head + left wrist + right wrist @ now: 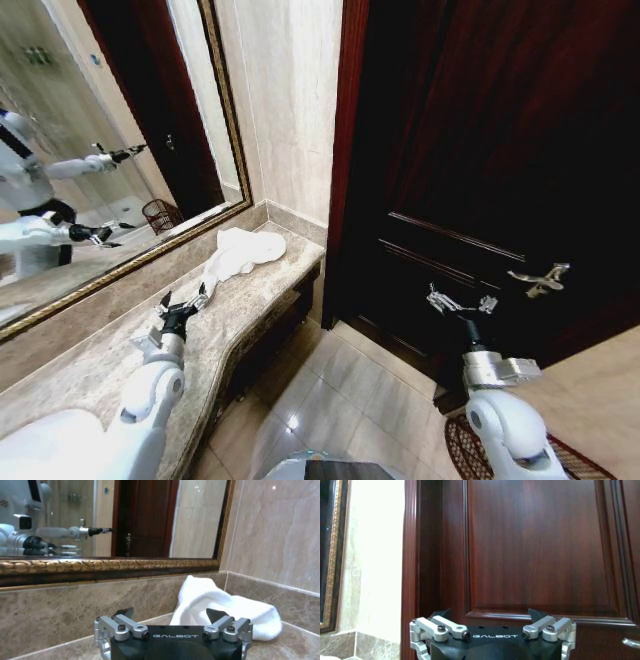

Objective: Discard the used towel into the hamper.

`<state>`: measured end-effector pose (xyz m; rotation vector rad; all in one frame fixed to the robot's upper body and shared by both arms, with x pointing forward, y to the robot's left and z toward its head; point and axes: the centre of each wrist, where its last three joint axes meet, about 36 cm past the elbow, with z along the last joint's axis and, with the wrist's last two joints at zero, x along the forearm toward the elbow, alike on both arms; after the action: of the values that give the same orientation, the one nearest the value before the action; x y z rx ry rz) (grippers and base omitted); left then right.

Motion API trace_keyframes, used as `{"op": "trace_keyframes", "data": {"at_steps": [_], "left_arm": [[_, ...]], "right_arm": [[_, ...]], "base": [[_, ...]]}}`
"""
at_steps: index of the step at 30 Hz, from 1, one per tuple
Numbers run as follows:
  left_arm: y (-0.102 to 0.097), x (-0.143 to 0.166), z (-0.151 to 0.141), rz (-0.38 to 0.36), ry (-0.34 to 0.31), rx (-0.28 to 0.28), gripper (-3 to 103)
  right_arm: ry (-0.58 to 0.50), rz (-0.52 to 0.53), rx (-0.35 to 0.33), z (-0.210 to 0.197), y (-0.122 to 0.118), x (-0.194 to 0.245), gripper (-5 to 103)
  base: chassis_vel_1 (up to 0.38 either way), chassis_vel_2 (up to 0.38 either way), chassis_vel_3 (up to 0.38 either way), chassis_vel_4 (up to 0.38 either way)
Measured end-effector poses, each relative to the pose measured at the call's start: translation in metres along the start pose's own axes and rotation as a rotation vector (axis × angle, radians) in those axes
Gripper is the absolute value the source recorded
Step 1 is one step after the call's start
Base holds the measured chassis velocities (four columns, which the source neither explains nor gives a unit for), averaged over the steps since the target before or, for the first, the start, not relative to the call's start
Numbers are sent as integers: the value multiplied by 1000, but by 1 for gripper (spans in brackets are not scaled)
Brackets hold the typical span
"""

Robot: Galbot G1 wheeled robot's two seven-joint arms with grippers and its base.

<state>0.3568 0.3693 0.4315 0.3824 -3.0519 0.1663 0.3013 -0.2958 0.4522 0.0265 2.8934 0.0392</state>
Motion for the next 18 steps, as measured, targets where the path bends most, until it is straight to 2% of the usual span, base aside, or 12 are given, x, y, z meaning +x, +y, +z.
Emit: {"op": "trace_keyframes", "data": {"at_steps": [4, 6, 9, 18], "left_arm": [[9, -17, 2, 17, 21, -22, 95], [19, -31, 6, 20, 41, -50, 98], [28, -43, 7, 18, 55, -63, 98], [26, -63, 14, 46, 82, -52, 98]], "right_arm": [[3, -10, 4, 4, -1, 0, 100], [6, -14, 17, 10, -3, 1, 100], [14, -18, 20, 14, -4, 1, 100], [32, -43, 26, 25, 2, 3, 100]], "base": [[0, 0, 0, 0], [0, 0, 0, 0], [0, 0, 0, 0], [0, 0, 0, 0]]}}
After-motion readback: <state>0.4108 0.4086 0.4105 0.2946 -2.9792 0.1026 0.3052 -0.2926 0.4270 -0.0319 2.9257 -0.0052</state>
